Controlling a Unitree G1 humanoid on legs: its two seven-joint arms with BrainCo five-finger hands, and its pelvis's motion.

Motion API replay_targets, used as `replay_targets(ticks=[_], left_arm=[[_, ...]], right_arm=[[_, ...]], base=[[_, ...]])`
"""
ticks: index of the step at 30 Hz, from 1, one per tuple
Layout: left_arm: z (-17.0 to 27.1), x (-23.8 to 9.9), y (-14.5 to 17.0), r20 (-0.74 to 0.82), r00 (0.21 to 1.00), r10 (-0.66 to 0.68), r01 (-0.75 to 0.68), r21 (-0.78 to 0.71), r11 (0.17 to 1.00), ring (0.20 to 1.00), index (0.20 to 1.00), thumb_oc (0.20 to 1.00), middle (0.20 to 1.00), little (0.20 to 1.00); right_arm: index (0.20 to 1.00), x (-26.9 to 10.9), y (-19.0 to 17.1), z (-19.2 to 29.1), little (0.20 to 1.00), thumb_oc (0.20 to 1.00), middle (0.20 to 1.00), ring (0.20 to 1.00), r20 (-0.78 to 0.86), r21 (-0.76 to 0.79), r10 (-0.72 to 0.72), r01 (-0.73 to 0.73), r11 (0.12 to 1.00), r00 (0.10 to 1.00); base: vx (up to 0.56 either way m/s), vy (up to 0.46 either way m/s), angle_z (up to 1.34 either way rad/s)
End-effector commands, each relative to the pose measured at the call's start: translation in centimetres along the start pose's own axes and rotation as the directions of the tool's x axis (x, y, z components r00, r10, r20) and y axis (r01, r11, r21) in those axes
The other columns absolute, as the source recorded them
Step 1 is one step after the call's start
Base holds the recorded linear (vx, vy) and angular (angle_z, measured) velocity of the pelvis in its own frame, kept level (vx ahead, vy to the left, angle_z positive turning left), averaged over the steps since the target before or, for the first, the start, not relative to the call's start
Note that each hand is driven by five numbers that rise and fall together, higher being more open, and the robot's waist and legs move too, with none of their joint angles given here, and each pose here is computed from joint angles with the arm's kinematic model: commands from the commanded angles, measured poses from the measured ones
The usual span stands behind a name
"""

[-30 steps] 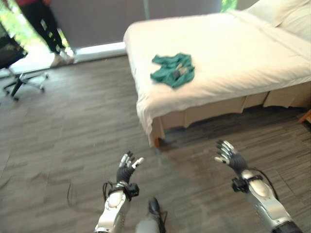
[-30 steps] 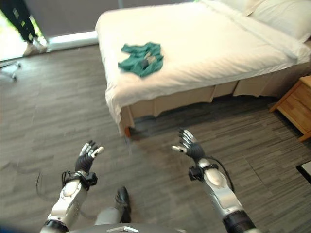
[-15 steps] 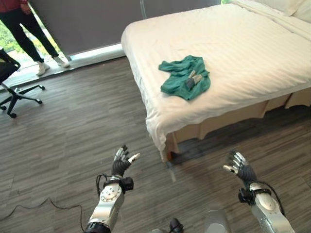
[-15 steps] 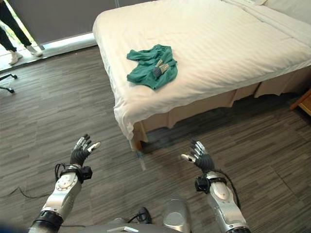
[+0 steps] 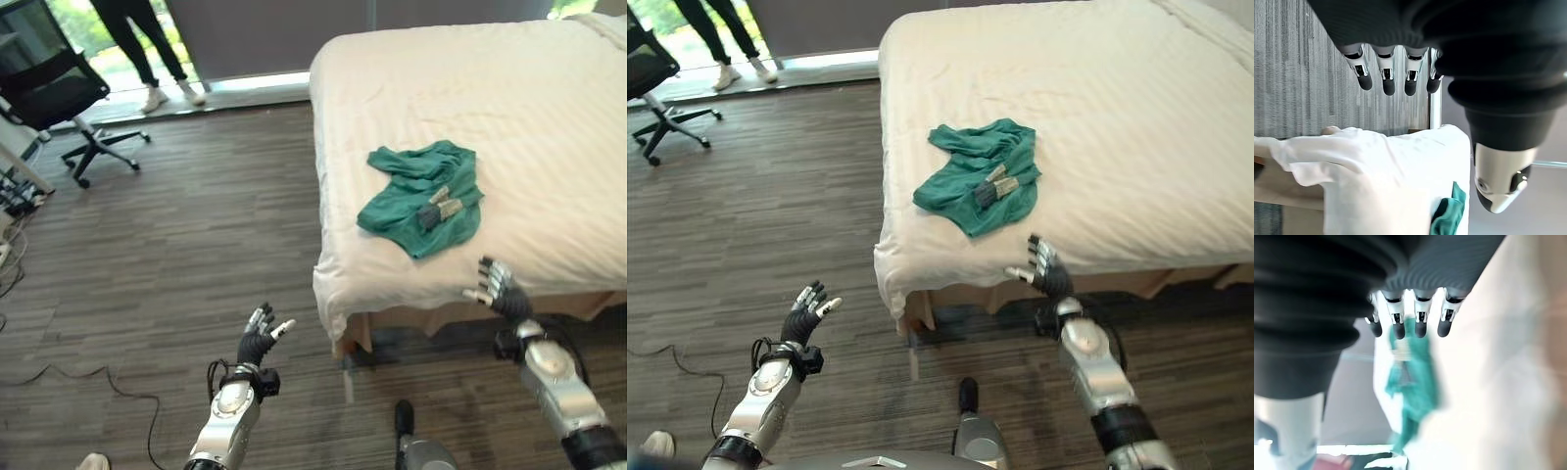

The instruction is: Pick up bed clothes into laundry basket.

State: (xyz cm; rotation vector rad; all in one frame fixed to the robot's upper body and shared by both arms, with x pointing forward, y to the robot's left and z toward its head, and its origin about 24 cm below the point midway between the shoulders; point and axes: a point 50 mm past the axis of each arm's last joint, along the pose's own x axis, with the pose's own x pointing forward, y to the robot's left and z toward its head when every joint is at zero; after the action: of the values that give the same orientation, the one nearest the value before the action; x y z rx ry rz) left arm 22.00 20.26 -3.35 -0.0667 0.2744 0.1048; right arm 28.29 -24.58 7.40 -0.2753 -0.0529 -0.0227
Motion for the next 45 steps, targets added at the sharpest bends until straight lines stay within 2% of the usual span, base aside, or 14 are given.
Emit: replay_targets(ticks=[1,2,3,9,13,16,20,27,33,38,39,43,44,45], left_arm=[[2.7,0.8,-0.7,0.104,0.991,-0.083,0.083,0.005,0.997,1.000,1.000,1.000,1.000,1.000],[2.8,0.7,-1.4,0.105,0.986,-0.127,0.129,-0.006,0.992,1.000,1.000,1.000,1.000,1.000],[2.8,0.7,-1.7,0.104,0.983,-0.149,0.151,-0.010,0.988,1.000,1.000,1.000,1.000,1.000],[3.7,0.6,-2.2,0.137,0.968,-0.210,0.216,-0.026,0.976,1.000,1.000,1.000,1.000,1.000],[3.8,0.4,-1.5,0.137,0.971,-0.198,0.202,-0.014,0.979,1.000,1.000,1.000,1.000,1.000],[3.4,0.0,0.3,0.118,0.980,-0.159,0.159,0.012,0.987,1.000,1.000,1.000,1.000,1.000],[3.4,-0.2,1.1,0.125,0.985,-0.118,0.120,-0.006,0.993,1.000,1.000,1.000,1.000,1.000],[3.8,-0.1,1.5,0.150,0.986,-0.072,0.081,-0.055,0.995,1.000,1.000,1.000,1.000,1.000],[3.4,0.1,-1.2,0.144,0.977,-0.157,0.170,-0.080,0.982,1.000,1.000,1.000,1.000,1.000],[3.6,0.2,-2.3,0.153,0.973,-0.174,0.191,-0.110,0.975,1.000,1.000,1.000,1.000,1.000],[3.7,0.2,-2.7,0.161,0.971,-0.178,0.199,-0.121,0.973,1.000,1.000,1.000,1.000,1.000],[3.7,0.3,-3.4,0.159,0.969,-0.188,0.210,-0.133,0.969,1.000,1.000,1.000,1.000,1.000],[3.8,0.3,-3.7,0.163,0.967,-0.196,0.218,-0.134,0.967,1.000,1.000,1.000,1.000,1.000],[3.8,0.4,-3.8,0.164,0.966,-0.199,0.221,-0.133,0.966,1.000,1.000,1.000,1.000,1.000]], right_arm=[[1.000,2.6,-2.6,5.6,1.000,1.000,1.000,1.000,0.207,-0.191,-0.065,0.106,0.976,0.976],[1.000,4.9,-3.8,8.8,1.000,1.000,1.000,1.000,0.268,-0.317,-0.056,0.144,0.937,0.962],[1.000,6.1,-4.1,10.7,1.000,1.000,1.000,1.000,0.300,-0.372,-0.044,0.159,0.914,0.953],[1.000,12.4,-4.6,19.4,1.000,1.000,1.000,1.000,0.348,-0.547,-0.112,0.299,0.782,0.931],[1.000,13.7,-4.2,20.2,1.000,1.000,1.000,1.000,0.307,-0.599,-0.155,0.317,0.735,0.939],[1.000,14.2,-5.9,20.8,1.000,1.000,1.000,1.000,0.246,-0.729,-0.226,0.333,0.598,0.943],[1.000,13.9,-7.6,21.7,1.000,1.000,1.000,1.000,0.253,-0.727,-0.295,0.383,0.570,0.921],[1.000,13.9,-7.3,24.3,1.000,1.000,1.000,1.000,0.310,-0.718,-0.301,0.430,0.547,0.902],[1.000,13.7,-6.9,27.0,1.000,1.000,1.000,1.000,0.383,-0.725,-0.281,0.475,0.499,0.880],[1.000,13.9,-6.9,25.4,1.000,1.000,1.000,1.000,0.342,-0.822,-0.246,0.416,0.389,0.907],[1.000,13.9,-7.1,24.0,1.000,1.000,1.000,1.000,0.305,-0.857,-0.243,0.377,0.351,0.921],[1.000,14.1,-7.3,21.4,1.000,1.000,1.000,1.000,0.217,-0.909,-0.241,0.286,0.303,0.946],[1.000,14.1,-7.3,20.6,1.000,1.000,1.000,1.000,0.185,-0.932,-0.231,0.245,0.268,0.955],[0.200,14.1,-7.3,20.3,0.200,0.200,0.200,0.200,0.157,-0.954,-0.219,0.205,0.220,0.963]], base=[[0.14,-0.243,0.40],[0.16,-0.279,0.32],[0.08,-0.159,0.27],[0.01,-0.048,0.07],[0.00,-0.001,0.03],[-0.03,-0.003,0.20],[-0.08,0.025,0.18],[-0.04,-0.003,-0.02],[-0.02,0.013,-0.06],[-0.02,0.014,-0.10],[-0.04,0.006,-0.15],[-0.01,0.004,-0.09],[-0.01,0.038,0.02],[-0.01,0.047,0.04]])
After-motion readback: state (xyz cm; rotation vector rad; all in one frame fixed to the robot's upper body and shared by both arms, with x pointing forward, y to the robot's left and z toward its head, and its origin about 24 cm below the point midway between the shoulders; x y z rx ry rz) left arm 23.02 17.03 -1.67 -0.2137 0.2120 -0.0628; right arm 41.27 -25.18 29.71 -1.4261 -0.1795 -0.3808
